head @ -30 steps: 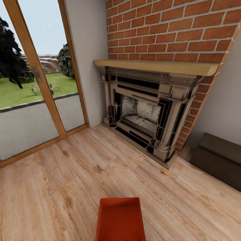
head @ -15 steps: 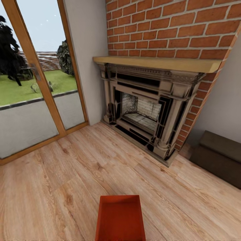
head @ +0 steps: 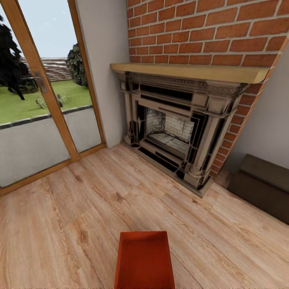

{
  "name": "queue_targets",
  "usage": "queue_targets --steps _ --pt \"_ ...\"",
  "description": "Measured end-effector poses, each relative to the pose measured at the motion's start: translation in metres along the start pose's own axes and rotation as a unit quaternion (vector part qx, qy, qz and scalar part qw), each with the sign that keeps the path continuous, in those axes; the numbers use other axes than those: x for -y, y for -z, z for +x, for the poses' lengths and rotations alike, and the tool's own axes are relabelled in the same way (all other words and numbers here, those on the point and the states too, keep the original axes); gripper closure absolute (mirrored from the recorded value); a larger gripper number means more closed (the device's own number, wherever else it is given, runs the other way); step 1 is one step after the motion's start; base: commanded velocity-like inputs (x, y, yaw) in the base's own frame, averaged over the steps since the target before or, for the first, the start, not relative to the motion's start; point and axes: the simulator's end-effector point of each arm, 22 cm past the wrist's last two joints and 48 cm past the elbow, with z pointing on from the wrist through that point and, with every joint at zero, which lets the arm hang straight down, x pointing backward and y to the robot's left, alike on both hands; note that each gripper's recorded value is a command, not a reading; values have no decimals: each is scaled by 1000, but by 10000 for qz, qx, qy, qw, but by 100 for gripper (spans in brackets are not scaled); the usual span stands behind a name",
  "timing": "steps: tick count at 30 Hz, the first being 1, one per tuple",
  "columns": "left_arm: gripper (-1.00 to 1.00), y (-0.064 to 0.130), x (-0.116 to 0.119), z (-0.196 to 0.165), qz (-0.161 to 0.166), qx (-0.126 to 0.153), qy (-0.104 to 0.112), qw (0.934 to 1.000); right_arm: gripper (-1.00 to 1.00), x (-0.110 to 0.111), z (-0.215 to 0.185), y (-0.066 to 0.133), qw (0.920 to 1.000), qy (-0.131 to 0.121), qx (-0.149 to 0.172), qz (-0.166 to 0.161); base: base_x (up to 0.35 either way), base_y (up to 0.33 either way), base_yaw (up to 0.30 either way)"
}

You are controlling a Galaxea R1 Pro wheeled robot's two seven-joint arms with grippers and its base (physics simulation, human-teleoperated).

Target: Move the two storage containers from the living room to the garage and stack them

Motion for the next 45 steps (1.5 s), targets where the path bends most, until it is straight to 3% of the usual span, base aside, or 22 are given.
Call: queue_targets --steps 45 --pt "-100 -3 -4 26 -54 -324 -61 9994 -100 -2 27 0 9994 -18 -336 -14 0 0 0"
